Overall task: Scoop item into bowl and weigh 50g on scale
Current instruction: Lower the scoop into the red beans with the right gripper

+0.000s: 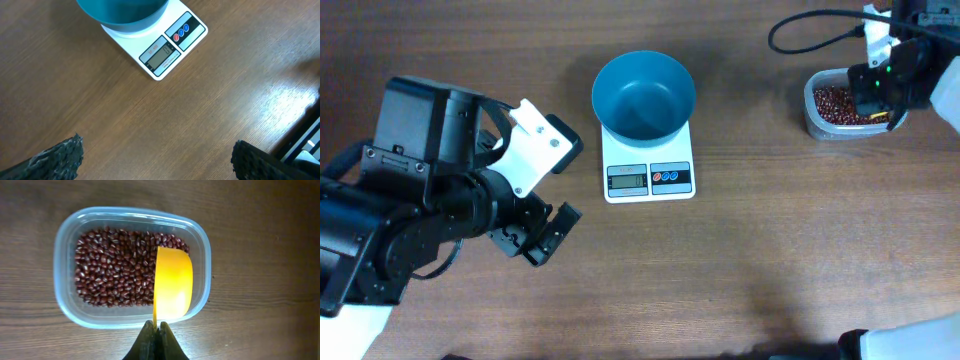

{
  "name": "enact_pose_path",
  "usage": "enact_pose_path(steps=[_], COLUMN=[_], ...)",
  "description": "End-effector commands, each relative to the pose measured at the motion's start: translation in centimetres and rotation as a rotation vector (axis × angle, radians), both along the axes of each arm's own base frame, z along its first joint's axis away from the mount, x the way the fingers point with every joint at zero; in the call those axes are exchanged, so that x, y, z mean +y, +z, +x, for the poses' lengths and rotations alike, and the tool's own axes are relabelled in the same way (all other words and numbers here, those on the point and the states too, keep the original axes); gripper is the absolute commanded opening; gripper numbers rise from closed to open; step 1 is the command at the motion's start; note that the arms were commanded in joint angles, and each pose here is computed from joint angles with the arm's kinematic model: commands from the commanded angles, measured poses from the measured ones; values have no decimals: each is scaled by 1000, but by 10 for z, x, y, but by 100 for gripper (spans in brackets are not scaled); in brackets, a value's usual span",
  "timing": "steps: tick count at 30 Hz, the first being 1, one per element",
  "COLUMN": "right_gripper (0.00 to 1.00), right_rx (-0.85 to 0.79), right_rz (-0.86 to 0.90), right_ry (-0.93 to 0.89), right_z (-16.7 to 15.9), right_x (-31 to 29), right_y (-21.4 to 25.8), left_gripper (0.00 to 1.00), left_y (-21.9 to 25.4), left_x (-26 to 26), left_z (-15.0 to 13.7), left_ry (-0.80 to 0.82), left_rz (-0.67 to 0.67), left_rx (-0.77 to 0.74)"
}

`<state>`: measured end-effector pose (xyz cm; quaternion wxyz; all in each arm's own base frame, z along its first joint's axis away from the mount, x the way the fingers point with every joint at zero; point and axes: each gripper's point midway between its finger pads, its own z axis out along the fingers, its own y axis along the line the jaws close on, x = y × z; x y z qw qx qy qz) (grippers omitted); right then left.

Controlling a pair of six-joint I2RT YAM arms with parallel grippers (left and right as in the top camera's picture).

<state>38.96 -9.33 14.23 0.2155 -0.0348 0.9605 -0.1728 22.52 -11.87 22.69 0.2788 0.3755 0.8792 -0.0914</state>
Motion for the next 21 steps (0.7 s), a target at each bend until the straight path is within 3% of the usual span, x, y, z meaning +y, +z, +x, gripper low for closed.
enact_pose_path(steps=[1, 8, 21], right_gripper=[4, 4, 4], right_rx=[-7, 12, 79], right_rz=[-50, -131, -116], right_ry=[10, 37, 35], right_z=[3, 16, 16], right_x=[-8, -19, -18], right_y=[8, -3, -30], left_gripper=[99, 99, 99], left_y=[3, 3, 3], left_x=[-2, -2, -2], left_z=[0, 0, 0], left_ry=[-11, -11, -11], left_rz=[-10, -10, -10], left_rx=[-5, -5, -5])
